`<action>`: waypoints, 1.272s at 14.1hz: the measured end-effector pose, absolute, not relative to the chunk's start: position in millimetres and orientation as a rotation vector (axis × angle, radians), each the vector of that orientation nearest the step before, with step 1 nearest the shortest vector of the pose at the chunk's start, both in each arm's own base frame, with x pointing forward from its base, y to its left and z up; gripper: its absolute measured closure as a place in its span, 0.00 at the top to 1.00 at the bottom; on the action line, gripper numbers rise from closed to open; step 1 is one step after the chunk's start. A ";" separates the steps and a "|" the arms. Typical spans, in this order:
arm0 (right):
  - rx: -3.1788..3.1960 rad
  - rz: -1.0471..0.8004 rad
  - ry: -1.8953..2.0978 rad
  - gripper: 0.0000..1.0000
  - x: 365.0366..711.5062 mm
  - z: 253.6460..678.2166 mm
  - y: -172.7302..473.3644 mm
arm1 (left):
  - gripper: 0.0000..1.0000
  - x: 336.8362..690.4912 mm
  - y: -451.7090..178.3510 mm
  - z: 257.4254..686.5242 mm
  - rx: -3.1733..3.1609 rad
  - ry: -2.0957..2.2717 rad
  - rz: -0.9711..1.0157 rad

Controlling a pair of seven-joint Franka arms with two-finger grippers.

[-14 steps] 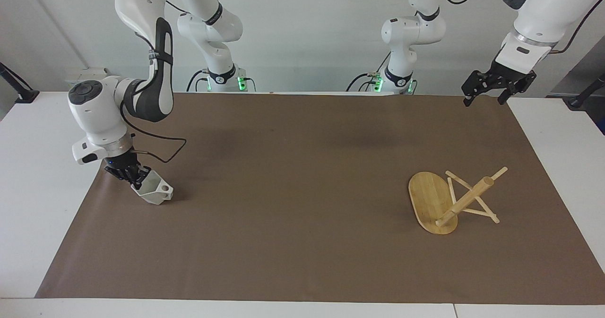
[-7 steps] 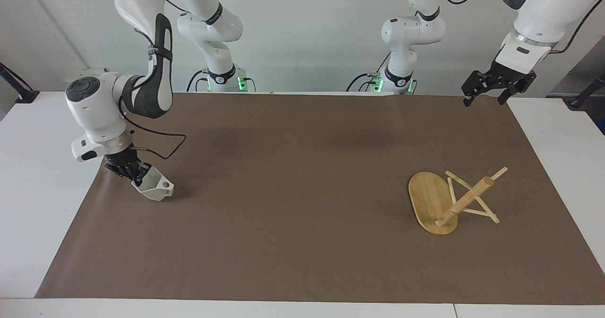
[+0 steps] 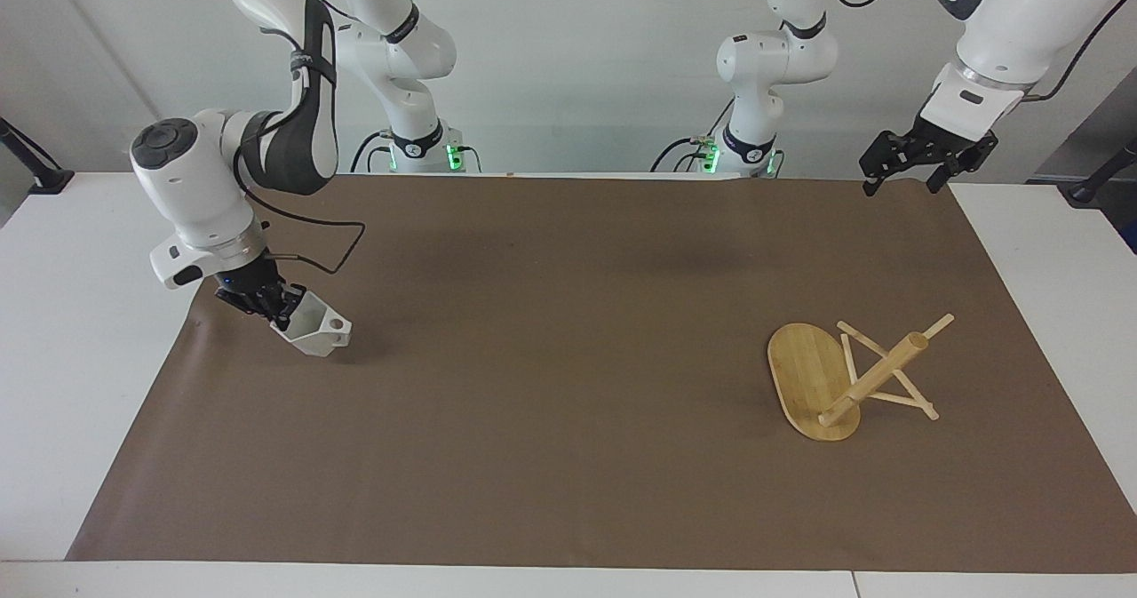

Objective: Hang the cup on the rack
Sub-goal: 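Lift the cup with the right gripper while the left gripper approaches it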

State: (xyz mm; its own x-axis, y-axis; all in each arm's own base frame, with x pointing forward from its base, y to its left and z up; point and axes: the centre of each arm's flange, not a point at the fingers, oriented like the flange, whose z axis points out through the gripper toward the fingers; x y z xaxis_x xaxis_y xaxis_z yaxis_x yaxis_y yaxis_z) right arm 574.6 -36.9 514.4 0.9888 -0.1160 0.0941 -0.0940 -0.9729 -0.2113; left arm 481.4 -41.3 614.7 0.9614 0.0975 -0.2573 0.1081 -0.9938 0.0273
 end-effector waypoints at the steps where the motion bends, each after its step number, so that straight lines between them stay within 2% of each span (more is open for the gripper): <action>1: -2.912 -0.163 0.134 0.05 571.3 527.1 -27.5 | 1.00 474.7 -49.4 613.6 3.063 0.174 -0.441; 3: -2.870 -0.171 0.092 0.05 568.2 554.6 -8.3 | 1.00 464.4 -72.2 610.9 3.047 0.290 -0.482; 7: -2.810 -0.185 0.020 0.05 567.5 587.7 22.4 | 1.00 451.4 -106.2 600.7 2.843 0.832 -0.581; 12: -2.632 -0.181 -0.041 0.05 563.6 603.9 79.3 | 1.00 445.5 -143.5 587.0 2.356 1.451 -0.664; 18: -2.557 -0.130 -0.169 0.05 548.6 609.4 156.2 | 1.00 462.9 -147.4 587.5 1.765 1.687 -0.767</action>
State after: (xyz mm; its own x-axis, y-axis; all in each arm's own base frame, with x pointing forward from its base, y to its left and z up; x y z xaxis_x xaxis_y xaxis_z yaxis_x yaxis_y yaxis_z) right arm 548.6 156.2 609.4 0.9873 0.0930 0.1287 0.1481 -0.8308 -0.5365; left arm 462.9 -147.4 587.5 0.0379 0.6690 -0.7423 0.9991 -0.0377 0.0170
